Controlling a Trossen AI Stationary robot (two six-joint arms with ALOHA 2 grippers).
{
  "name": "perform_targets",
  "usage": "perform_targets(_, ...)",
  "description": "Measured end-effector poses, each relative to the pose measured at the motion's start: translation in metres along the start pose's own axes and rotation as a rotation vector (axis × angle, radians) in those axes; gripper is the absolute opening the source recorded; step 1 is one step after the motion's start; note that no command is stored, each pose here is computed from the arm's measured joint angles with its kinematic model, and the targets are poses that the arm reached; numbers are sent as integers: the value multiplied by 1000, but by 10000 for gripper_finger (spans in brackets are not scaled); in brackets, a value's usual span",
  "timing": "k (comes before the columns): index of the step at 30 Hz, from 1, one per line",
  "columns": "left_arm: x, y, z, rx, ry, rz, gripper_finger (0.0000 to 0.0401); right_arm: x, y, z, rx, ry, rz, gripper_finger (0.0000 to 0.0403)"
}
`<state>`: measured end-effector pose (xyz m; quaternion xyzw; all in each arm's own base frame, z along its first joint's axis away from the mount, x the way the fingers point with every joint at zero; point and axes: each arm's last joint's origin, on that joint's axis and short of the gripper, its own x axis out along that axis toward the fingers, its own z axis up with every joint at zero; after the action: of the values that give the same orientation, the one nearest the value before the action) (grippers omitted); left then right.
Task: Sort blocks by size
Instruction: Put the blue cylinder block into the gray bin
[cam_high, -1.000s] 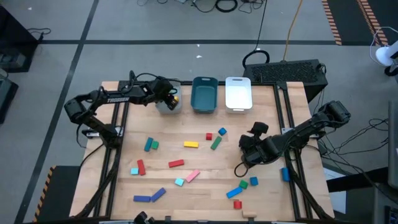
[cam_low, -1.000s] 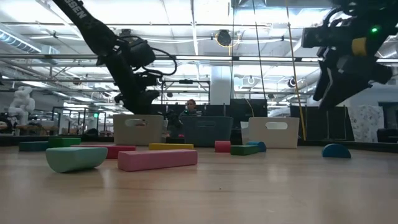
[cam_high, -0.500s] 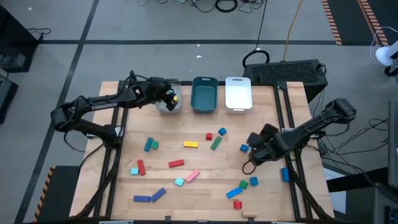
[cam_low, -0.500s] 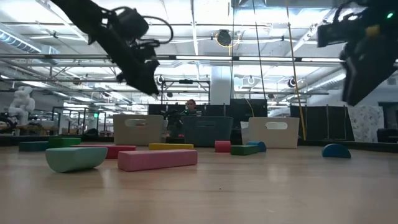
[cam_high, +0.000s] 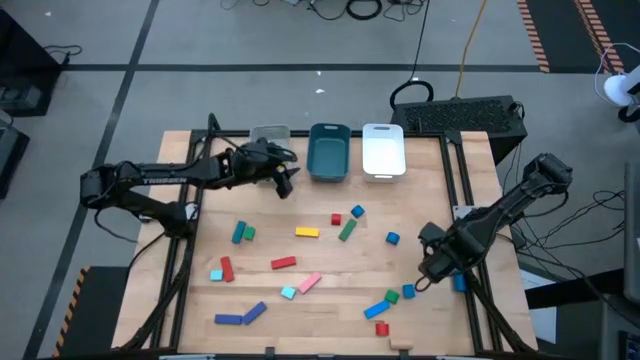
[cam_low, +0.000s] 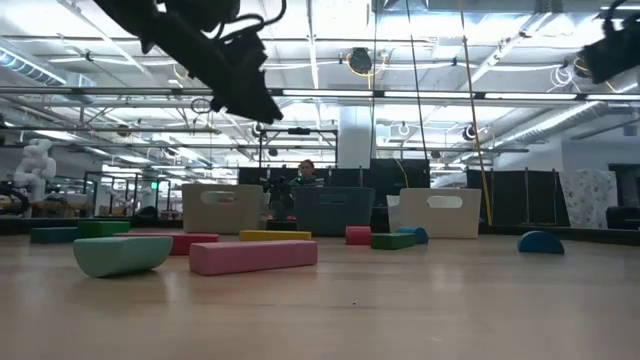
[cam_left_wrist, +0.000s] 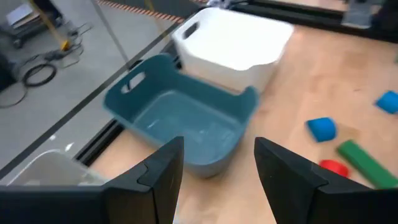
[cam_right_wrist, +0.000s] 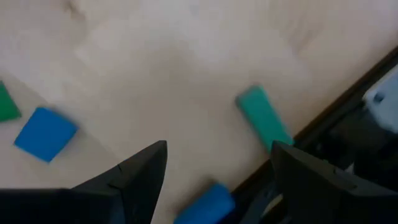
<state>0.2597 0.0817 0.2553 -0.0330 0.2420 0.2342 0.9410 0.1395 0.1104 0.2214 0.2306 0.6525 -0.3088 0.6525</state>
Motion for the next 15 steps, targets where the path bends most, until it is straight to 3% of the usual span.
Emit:
perform_targets(4, -2, -12, 2, 16, -31, -40, 199, 7, 7, -11, -21, 76, -41, 274)
perform_targets(10, -5, -21, 5, 56, -62, -71, 199, 24, 25, -29, -365, 169, -74, 274)
perform_targets(15, -5, -21, 9, 49, -105, -72, 199, 34, 34, -33, -498, 260, -76, 277)
